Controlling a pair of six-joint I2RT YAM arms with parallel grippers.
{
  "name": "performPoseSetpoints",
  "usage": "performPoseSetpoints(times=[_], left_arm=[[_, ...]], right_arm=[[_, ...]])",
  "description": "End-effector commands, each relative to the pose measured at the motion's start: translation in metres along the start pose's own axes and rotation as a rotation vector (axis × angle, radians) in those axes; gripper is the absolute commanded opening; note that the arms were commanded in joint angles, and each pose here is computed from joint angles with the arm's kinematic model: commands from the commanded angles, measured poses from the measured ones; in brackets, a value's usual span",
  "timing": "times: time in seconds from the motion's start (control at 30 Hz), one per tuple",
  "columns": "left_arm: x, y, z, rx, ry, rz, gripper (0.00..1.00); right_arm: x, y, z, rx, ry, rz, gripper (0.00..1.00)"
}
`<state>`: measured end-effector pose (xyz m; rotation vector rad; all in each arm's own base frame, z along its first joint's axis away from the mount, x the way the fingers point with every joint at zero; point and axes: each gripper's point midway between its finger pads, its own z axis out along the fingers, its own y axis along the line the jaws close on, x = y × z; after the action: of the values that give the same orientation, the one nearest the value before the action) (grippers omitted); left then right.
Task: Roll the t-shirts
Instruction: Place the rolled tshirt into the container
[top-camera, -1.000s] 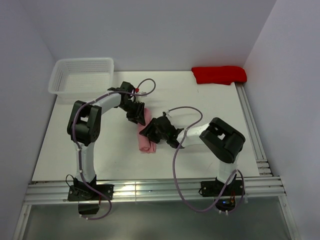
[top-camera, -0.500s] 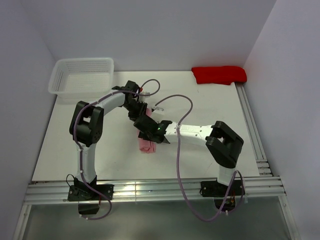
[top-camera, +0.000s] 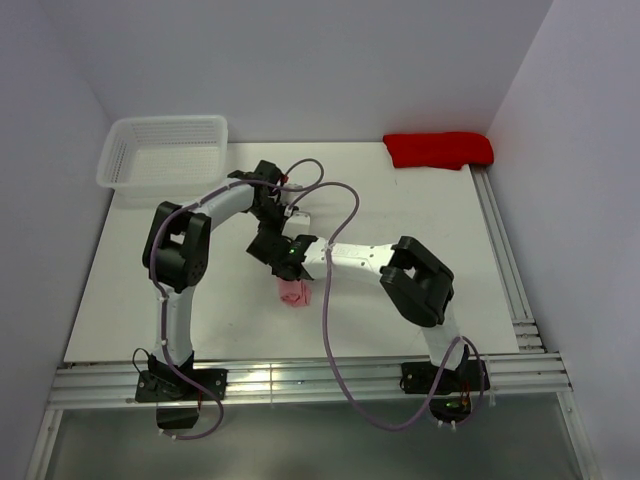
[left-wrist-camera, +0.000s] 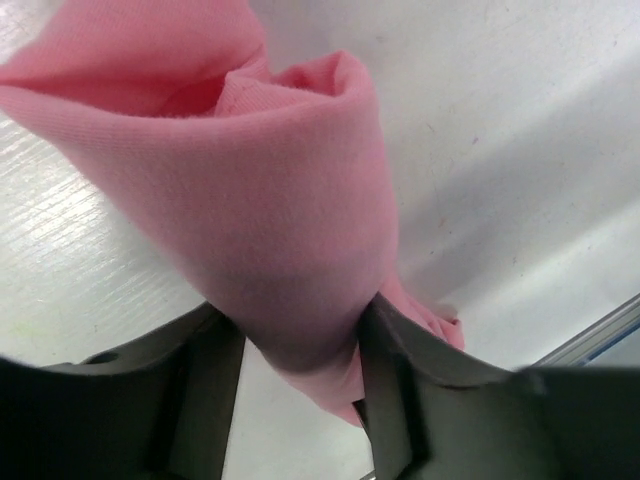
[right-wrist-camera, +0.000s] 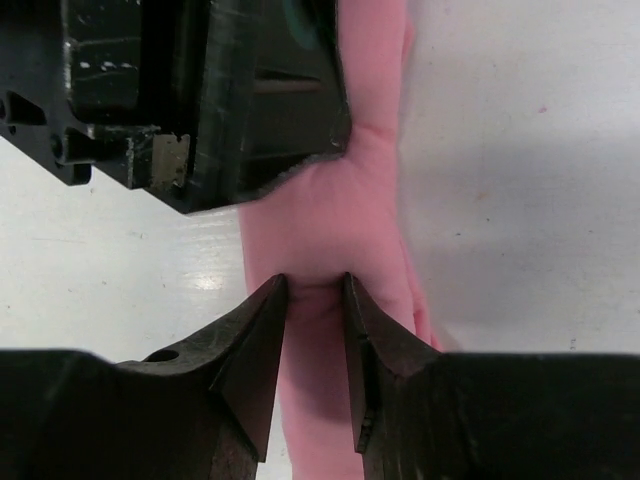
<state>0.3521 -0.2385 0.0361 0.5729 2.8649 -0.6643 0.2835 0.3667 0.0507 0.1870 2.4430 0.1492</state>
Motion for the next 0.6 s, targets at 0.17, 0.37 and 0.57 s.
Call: performPoseSetpoints(times=[0.17, 0.37, 0.57], left_arm=[[-0.021, 0.001, -0.007, -0.025, -0.052, 0.065, 0.71], [-0.029, -0.016, -0.03, 0.062, -0.093, 0.087, 0.93], [-0.012, -0.011, -0.037, 0.159, -0.075, 0.038, 0.92]], right_arm=[[0.021, -0.024, 0.01, 0.076, 0.035, -0.013, 0.34], [0.028, -0.029, 0.014, 0.068, 0.054, 0.007, 0.34], [0.03, -0.034, 0.016, 0.053, 0.065, 0.034, 0.33]])
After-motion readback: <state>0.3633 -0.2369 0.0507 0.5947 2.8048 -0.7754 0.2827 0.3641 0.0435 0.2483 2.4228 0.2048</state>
